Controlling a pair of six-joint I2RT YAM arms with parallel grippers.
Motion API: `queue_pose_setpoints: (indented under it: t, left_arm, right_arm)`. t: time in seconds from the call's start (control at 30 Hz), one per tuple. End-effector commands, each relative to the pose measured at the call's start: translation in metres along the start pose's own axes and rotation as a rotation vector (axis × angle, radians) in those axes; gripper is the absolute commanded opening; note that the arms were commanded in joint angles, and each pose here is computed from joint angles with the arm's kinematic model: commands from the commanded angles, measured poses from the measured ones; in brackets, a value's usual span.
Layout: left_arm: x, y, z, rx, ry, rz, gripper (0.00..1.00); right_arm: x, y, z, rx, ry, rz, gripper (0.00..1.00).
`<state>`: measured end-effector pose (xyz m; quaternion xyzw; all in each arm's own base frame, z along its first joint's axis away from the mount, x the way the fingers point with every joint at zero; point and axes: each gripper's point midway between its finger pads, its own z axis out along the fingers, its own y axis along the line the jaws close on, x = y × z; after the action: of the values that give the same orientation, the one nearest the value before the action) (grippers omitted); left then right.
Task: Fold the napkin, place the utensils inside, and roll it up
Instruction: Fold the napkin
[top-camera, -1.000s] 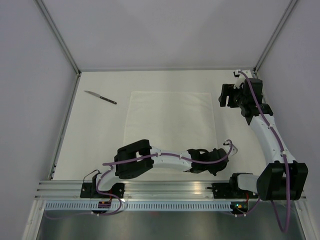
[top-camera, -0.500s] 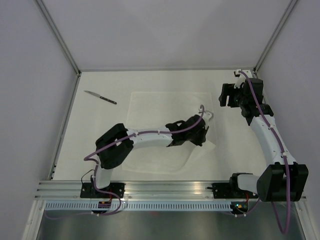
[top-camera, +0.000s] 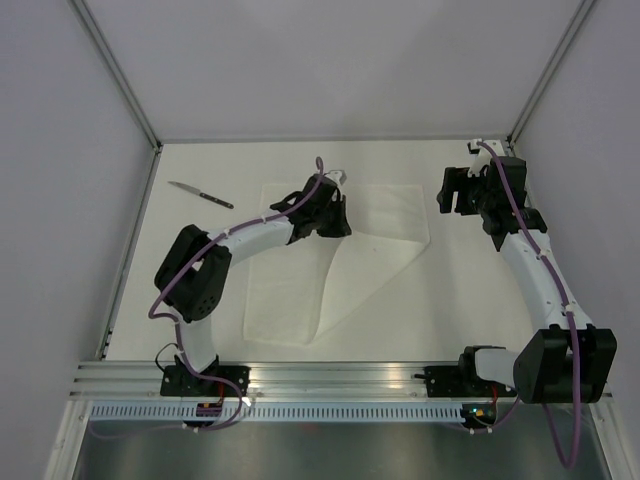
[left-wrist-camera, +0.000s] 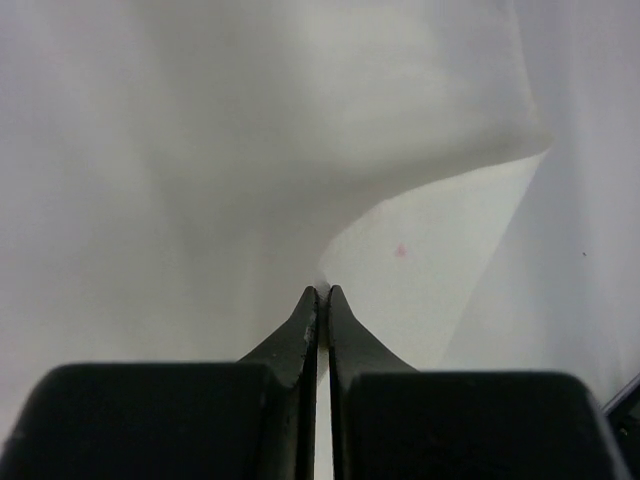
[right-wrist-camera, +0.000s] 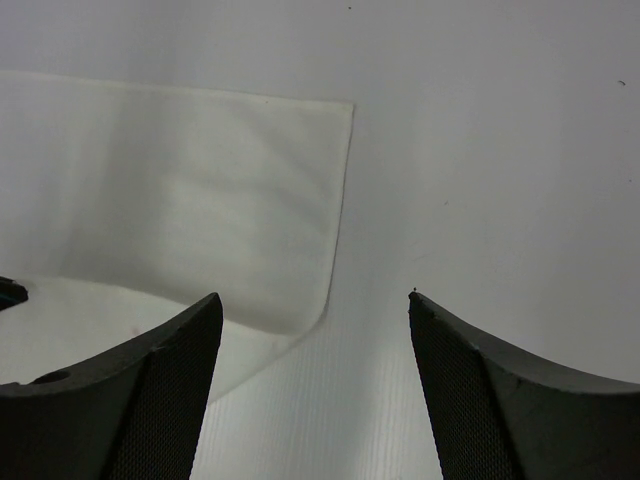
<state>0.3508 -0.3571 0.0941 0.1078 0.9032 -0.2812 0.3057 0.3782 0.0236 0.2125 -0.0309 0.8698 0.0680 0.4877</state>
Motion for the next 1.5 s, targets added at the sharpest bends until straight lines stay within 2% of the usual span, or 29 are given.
queue_pose_setpoints:
  t: [0.0,0.23,0.6,1.0,1.47]
  left_arm:
    - [-0.033,0.01,-0.029,-0.006,-0.032,-0.072,0.02]
    - [-0.071,0.066,-0.045,-0.107,-0.063,-0.129,0.02]
    - [-0.123,0.11,-0.055,-0.163,-0.105,-0.17,0.02]
    - [-0.134,0.148,-0.056,-0.186,-0.105,-0.223,0.02]
    - [-0.147,0.165,-0.053,-0.191,-0.11,-0.243,0.02]
  right_arm:
    - [-0.017,0.003,-0.009,-0.006,-0.045,-0.007,0.81]
    - [-0.016,0.005,-0.008,-0.018,-0.037,-0.006,0.81]
    - [-0.015,0.008,-0.009,-0.031,-0.032,-0.004,0.8]
    - [-0.014,0.009,-0.01,-0.038,-0.031,-0.006,0.81]
    - [-0.012,0.01,-0.008,-0.044,-0.022,-0.003,0.8]
